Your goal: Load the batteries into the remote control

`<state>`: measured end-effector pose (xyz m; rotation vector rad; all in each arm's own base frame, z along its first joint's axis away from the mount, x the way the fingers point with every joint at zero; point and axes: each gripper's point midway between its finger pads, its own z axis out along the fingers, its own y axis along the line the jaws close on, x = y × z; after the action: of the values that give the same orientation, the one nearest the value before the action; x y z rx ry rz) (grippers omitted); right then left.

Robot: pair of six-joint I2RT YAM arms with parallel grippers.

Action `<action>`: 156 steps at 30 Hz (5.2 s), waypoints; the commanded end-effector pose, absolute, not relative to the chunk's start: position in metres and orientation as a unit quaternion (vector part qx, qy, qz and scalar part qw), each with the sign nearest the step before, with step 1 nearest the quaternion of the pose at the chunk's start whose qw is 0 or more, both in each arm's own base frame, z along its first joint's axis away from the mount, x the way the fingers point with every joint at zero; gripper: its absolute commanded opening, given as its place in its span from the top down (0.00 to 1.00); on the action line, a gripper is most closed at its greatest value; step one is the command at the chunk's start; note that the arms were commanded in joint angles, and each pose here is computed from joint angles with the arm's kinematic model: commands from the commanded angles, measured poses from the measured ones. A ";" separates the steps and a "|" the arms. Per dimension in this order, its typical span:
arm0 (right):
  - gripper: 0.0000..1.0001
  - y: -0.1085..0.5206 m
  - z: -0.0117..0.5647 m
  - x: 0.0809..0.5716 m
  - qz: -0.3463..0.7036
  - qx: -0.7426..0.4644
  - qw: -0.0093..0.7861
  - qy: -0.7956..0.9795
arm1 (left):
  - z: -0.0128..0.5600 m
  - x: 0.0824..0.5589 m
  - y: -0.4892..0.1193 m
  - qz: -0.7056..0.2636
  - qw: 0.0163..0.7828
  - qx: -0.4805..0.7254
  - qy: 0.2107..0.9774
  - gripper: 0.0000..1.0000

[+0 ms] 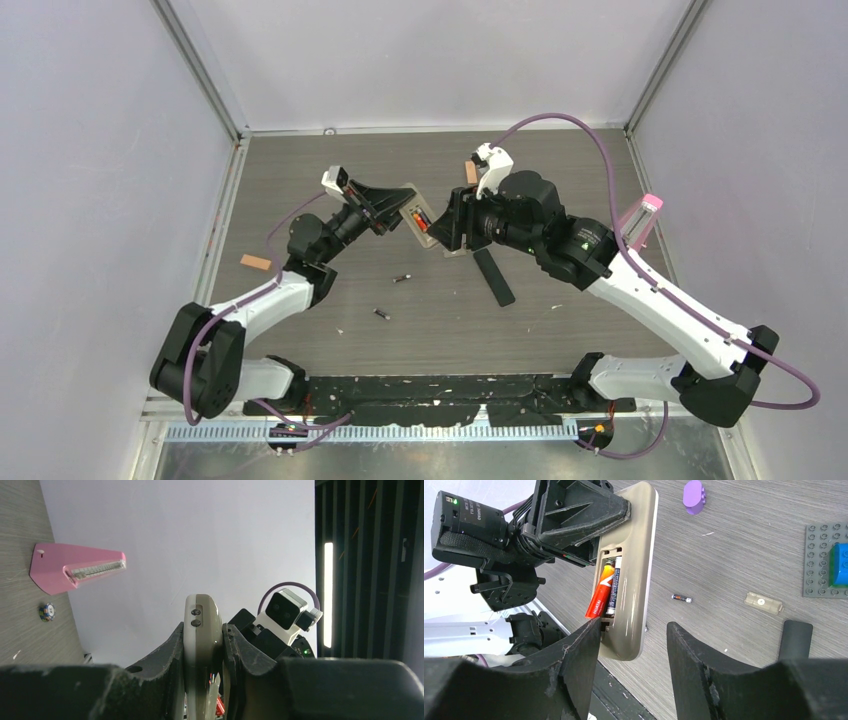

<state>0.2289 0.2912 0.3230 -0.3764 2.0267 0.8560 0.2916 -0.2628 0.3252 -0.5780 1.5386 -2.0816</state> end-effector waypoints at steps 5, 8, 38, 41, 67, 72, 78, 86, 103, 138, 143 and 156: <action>0.43 0.293 0.342 0.230 0.366 -0.146 0.454 0.799 | 0.348 0.281 -0.258 -0.772 0.272 -0.185 0.544 1.00; 0.41 0.295 0.347 0.226 0.380 -0.156 0.455 0.790 | 0.347 0.281 -0.258 -0.772 0.271 -0.185 0.545 1.00; 0.39 0.299 0.355 0.220 0.408 -0.160 0.451 0.778 | 0.359 0.280 -0.260 -0.780 0.275 -0.171 0.536 1.00; 0.40 0.300 0.351 0.222 0.405 -0.158 0.447 0.782 | 0.359 0.280 -0.259 -0.780 0.275 -0.171 0.536 1.00; 0.51 0.305 0.330 0.233 0.381 -0.146 0.428 0.807 | 0.355 0.274 -0.260 -0.779 0.273 -0.171 0.538 1.00; 0.51 0.307 0.325 0.237 0.373 -0.142 0.425 0.813 | 0.361 0.270 -0.259 -0.783 0.279 -0.176 0.527 1.00; 0.51 0.311 0.318 0.240 0.370 -0.141 0.417 0.818 | 0.369 0.266 -0.260 -0.789 0.276 -0.169 0.522 1.00; 0.54 0.315 0.299 0.245 0.352 -0.141 0.392 0.839 | 0.378 0.266 -0.258 -0.798 0.279 -0.168 0.507 1.00; 0.49 0.306 0.313 0.245 0.371 -0.132 0.375 0.839 | 0.382 0.261 -0.261 -0.788 0.331 -0.111 0.507 1.00; 0.43 0.354 0.341 0.207 0.556 -0.257 0.311 0.727 | 0.412 0.233 -0.266 -0.760 0.404 0.024 0.508 1.00; 0.65 0.354 0.336 0.206 0.567 -0.253 0.295 0.726 | 0.407 0.236 -0.261 -0.753 0.408 0.017 0.516 0.98; 0.84 0.357 0.321 0.199 0.615 -0.270 0.218 0.708 | 0.389 0.237 -0.257 -0.727 0.416 0.033 0.545 0.57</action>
<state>0.2037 0.3550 0.3169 -0.6828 1.9946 1.6095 0.2488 -0.2631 0.3711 -0.0143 1.4338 -1.8440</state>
